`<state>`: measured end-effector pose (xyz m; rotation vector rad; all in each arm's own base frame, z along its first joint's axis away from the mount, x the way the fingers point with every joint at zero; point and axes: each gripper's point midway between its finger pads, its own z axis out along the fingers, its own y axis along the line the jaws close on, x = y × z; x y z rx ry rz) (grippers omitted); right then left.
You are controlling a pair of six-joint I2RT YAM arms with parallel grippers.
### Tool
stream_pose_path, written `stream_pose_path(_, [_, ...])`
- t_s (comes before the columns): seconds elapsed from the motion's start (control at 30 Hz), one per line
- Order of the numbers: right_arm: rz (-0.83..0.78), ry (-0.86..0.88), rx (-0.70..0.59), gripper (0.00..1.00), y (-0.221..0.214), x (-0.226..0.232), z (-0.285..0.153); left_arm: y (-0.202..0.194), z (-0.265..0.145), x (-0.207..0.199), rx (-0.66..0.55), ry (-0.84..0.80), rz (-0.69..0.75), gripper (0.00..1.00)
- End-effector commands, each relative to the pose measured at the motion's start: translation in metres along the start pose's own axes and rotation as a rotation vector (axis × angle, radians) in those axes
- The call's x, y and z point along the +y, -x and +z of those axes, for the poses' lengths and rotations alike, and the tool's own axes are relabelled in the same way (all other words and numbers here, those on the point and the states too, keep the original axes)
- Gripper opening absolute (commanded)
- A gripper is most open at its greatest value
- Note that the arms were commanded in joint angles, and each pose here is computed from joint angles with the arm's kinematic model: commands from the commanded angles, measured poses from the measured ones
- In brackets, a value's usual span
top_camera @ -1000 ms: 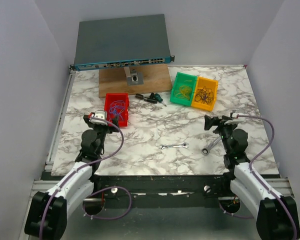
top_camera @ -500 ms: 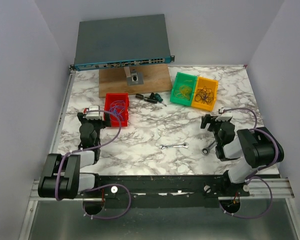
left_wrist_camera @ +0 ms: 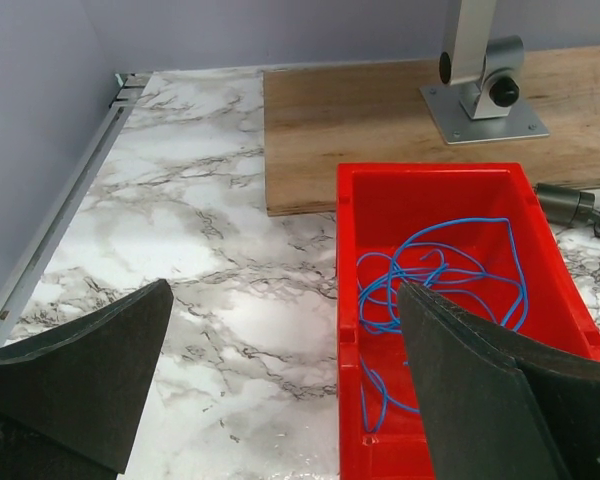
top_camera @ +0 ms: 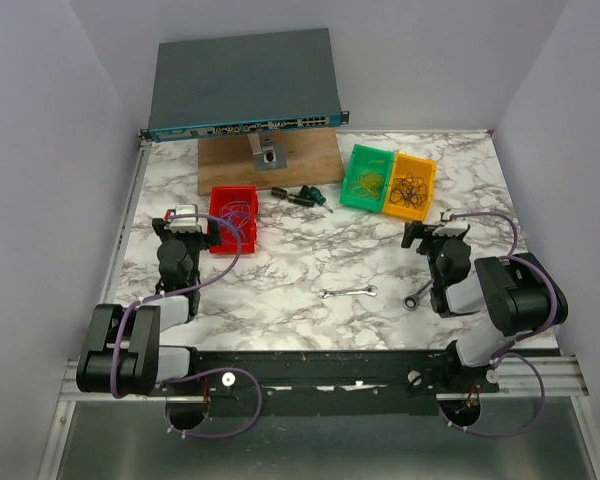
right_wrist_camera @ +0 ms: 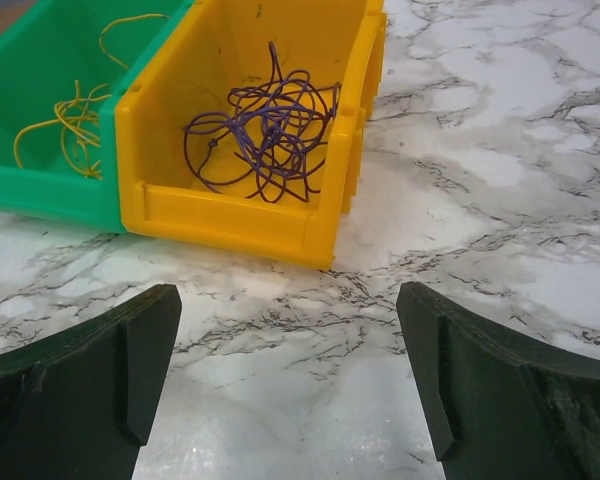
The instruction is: Untangle the cables
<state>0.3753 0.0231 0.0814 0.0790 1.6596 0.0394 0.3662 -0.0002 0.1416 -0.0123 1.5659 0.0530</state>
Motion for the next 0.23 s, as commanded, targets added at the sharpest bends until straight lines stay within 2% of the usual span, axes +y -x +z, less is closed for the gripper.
stream_pose_path(0.0, [0.005, -0.031, -0.041, 1.00, 0.0108, -0.0059, 0.0054, 0.0109, 0.0043, -0.0014, -0.032, -0.012, -0.012, 0.99])
stream_pose_path(0.2, [0.005, -0.031, -0.041, 1.00, 0.0109, -0.0058, 0.0053, 0.0113, 0.0039, -0.0013, -0.033, -0.017, -0.014, 0.99])
